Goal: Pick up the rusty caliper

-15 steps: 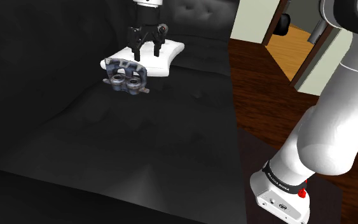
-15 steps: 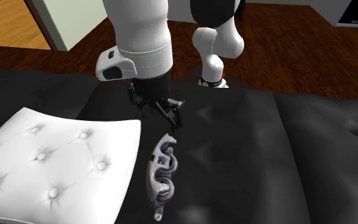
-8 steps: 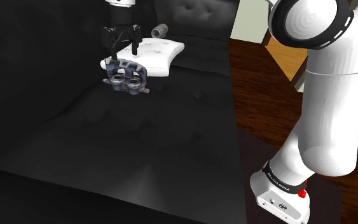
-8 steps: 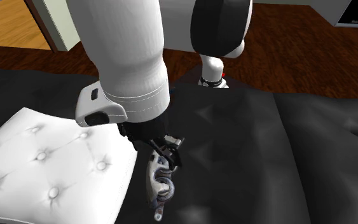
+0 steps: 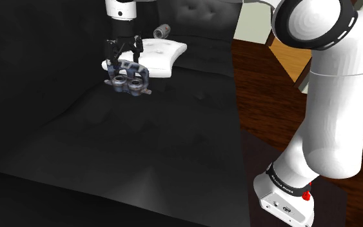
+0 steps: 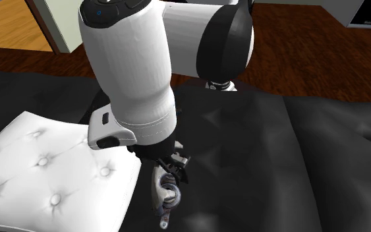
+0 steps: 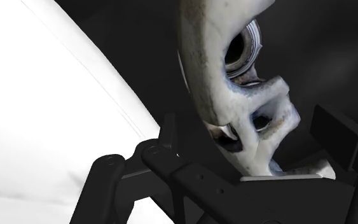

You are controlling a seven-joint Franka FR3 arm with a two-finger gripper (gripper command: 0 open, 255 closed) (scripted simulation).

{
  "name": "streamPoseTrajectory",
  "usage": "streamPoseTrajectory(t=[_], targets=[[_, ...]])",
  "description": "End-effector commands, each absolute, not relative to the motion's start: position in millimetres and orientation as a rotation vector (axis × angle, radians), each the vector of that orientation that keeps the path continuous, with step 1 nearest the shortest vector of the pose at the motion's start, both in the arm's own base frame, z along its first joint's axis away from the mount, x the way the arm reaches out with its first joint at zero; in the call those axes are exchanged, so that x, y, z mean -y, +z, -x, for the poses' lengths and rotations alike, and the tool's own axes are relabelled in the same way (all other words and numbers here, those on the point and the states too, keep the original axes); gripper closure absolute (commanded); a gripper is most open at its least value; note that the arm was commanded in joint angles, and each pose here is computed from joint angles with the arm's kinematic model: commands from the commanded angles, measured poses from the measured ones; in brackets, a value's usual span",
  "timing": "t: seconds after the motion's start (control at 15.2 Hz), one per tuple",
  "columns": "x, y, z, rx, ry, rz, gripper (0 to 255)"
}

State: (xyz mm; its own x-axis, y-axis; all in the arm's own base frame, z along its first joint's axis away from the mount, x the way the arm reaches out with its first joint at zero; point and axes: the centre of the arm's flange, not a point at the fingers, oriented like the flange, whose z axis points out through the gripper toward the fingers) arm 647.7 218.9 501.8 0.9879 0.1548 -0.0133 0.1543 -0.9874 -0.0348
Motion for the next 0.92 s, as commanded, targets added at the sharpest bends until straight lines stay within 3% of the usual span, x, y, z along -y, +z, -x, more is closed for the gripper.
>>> streamPoseTrajectory(t=[0.0,0.86], targets=[[-219.2,500.1,-647.2,0.241,0.024,3.098,255],[-219.2,520.8,-647.5,0.241,0.024,3.098,255]])
